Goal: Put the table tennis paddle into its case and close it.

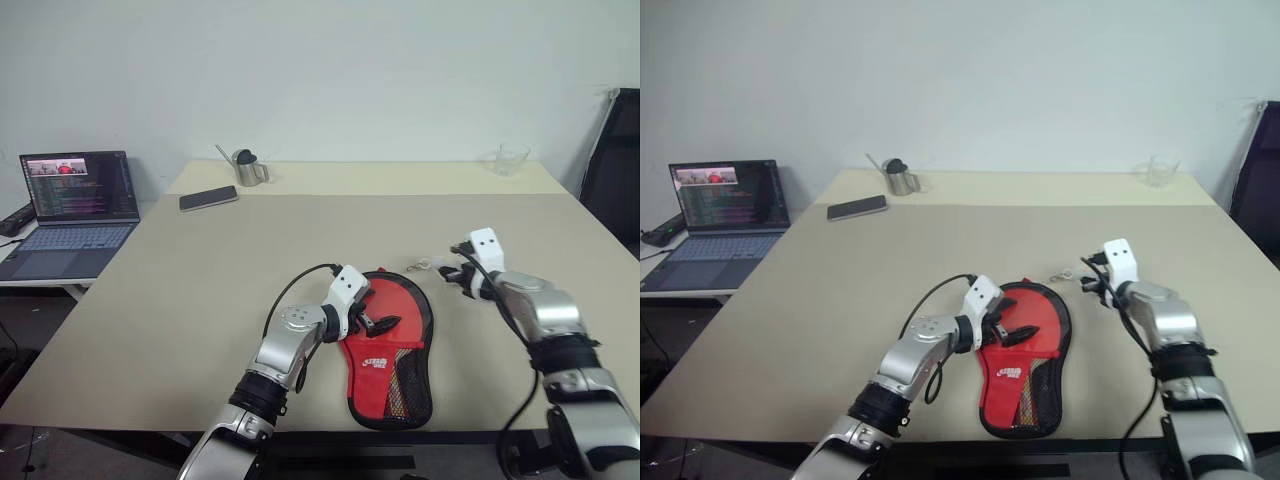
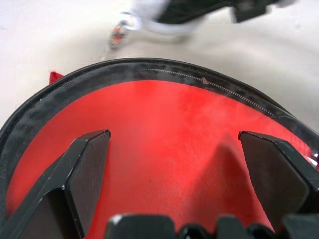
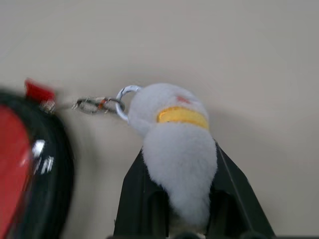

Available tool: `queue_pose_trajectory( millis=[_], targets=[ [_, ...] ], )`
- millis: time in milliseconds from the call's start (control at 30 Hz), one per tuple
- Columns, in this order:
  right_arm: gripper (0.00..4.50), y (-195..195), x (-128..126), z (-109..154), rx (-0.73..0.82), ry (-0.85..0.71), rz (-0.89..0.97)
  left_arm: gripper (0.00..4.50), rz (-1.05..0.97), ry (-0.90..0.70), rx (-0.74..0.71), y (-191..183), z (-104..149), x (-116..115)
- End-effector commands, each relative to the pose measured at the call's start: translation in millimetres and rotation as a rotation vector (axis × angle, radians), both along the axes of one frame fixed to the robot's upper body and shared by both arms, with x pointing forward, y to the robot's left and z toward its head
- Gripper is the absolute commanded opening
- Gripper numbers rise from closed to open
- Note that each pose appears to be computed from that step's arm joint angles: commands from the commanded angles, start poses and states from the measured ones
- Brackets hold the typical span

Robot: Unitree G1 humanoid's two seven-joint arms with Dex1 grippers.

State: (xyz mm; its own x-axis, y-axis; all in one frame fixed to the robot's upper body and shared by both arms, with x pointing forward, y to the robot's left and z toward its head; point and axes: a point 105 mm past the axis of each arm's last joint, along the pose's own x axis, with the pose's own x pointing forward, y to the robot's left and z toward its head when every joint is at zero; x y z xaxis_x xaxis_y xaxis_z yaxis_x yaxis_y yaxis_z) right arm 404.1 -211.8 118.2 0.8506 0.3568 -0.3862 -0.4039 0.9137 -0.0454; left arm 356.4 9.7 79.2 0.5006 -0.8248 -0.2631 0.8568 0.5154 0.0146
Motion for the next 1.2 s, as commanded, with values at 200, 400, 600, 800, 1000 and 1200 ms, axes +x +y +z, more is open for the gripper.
queue_pose_trajectory(
  millis=[200, 400, 600, 800, 1000, 1200],
  targets=[
    [0.36, -24.5, -42.7, 31.1, -0.046, -0.011, 0.151, 4.5, -0.027, 0.129, 0.035, -1.9, -30.6, -12.1],
    [0.36, -30.1, -77.8, 17.3, -0.096, 0.094, 0.258, 4.5, -0.064, 0.137, 0.041, -8.2, -31.3, -13.4],
    [0.36, -33.3, -113.4, 8.6, -0.143, 0.182, 0.362, 4.5, -0.097, 0.139, 0.047, -14.4, -31.6, -14.3],
    [0.36, -37.1, -141.2, -2.0, -0.175, 0.277, 0.434, 4.5, -0.133, 0.145, 0.056, -19.9, -32.8, -16.6],
    [0.36, -30.2, -175.6, -11.9, -0.174, 0.374, 0.558, 4.5, -0.159, 0.15, 0.062, -23.9, -34.3, -19.2],
    [0.35, -17.7, -209.6, -17.1, -0.118, 0.458, 0.653, 4.5, -0.184, 0.149, 0.071, -28.0, -35.3, -21.9]
  ],
)
